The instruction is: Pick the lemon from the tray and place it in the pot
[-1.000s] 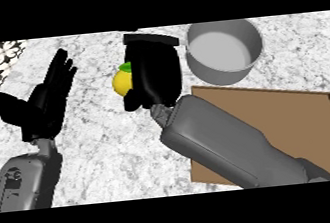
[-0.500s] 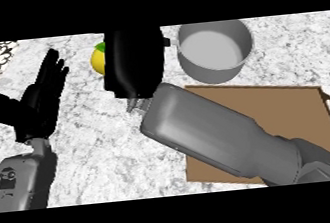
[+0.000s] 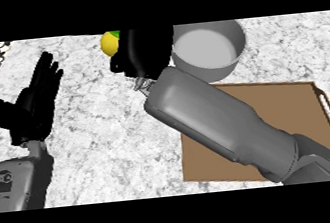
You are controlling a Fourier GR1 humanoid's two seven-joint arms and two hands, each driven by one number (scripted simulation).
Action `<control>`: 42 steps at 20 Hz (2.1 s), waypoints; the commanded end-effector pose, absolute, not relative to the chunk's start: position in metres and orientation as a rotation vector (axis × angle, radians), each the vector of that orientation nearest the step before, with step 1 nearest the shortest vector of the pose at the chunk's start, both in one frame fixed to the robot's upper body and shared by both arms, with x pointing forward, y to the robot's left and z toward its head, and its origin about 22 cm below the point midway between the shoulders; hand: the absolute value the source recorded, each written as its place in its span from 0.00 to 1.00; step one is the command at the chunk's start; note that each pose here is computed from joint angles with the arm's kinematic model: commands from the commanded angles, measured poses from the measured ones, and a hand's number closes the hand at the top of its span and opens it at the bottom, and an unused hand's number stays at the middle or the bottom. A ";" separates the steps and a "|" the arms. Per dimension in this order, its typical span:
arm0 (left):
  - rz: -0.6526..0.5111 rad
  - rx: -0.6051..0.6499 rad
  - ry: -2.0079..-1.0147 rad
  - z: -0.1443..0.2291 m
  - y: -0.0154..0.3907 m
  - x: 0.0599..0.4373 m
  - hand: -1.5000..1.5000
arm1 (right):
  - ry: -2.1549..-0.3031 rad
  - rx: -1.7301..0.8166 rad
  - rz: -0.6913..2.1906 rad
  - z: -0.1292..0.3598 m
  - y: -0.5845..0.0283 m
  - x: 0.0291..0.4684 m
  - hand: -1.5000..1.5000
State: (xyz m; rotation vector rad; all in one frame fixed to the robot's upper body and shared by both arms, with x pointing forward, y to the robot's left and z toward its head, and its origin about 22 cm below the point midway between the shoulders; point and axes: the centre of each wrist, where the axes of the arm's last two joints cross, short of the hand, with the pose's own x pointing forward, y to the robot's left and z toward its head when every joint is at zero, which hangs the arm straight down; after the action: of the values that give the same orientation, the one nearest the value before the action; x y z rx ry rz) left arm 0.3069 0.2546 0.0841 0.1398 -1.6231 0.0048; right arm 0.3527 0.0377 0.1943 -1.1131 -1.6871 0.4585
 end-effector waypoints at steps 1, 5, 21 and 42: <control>0.008 0.143 -1.648 0.099 0.267 0.309 0.50 | -1.587 -1.014 0.200 0.180 0.030 0.363 1.00; 0.037 0.167 -1.607 0.077 0.260 0.299 0.50 | -1.512 -1.317 0.388 0.147 0.019 0.385 1.00; 0.012 0.153 -1.652 0.092 0.263 0.301 0.50 | -1.247 -1.279 0.347 0.084 -0.046 0.427 0.00; 0.054 0.192 -1.634 0.088 0.267 0.296 0.50 | -1.673 -0.708 -0.177 0.079 -0.091 0.411 0.00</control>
State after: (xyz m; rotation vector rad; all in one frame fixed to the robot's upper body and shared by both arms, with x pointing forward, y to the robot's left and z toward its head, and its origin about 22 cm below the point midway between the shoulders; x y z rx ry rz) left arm 0.2962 0.2681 0.0893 0.1628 -1.6346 0.0320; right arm 0.4193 -0.0768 0.0933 -0.7676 -1.6363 -0.1117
